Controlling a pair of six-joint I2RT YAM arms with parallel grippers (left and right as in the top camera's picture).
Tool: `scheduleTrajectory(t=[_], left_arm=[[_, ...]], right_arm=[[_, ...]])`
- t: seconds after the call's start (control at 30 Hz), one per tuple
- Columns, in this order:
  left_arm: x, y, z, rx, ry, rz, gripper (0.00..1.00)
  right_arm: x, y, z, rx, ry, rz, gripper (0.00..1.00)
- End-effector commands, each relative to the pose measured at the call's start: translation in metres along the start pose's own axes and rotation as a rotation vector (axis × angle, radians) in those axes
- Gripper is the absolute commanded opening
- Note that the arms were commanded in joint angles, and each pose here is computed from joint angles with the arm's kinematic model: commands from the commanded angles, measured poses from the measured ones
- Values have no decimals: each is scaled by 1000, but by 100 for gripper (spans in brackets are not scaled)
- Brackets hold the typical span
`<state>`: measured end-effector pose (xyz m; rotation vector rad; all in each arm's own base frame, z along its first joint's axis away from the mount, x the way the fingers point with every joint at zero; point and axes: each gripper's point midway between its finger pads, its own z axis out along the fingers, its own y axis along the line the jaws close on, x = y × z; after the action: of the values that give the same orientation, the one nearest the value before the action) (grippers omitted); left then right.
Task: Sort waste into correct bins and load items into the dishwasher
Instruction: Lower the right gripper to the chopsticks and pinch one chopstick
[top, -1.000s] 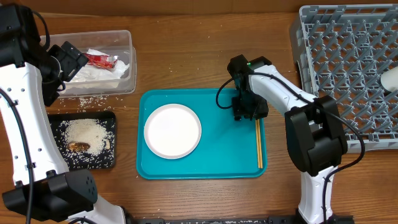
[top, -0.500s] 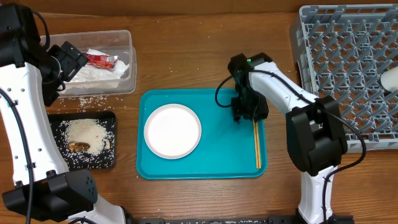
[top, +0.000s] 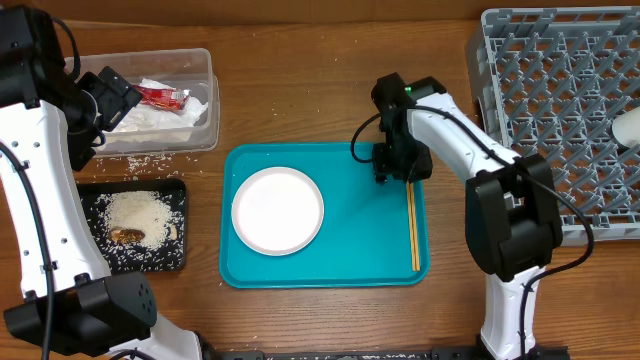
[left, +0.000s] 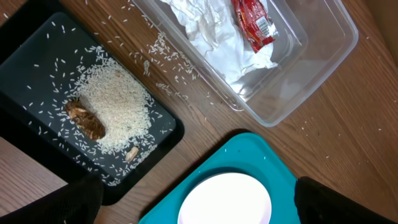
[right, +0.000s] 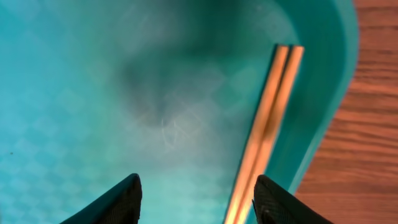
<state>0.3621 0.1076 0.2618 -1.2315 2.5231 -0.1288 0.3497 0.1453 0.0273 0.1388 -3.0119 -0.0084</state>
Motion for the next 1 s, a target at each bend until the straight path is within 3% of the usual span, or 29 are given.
scheduleTrajectory(t=[0.0,0.7,0.83,0.9,0.97], left_arm=[[1,-3,5,-5,11,-3,100],[1,-3,5,-5,11,-3,100],[1,-3,5,-4,11,-3,100],[1,-2,5,-5,11,-4,100],[1,-2,5,-5,11,-4,100]], right_arm=[[6,-6,3,19,-5,-5,60],[12,-1,23,-20,8,-1,59],[14,0,24,-27,19,4,41],[16,6,24,-58,28,7,19],[17,10,21,-81,35,8,8]])
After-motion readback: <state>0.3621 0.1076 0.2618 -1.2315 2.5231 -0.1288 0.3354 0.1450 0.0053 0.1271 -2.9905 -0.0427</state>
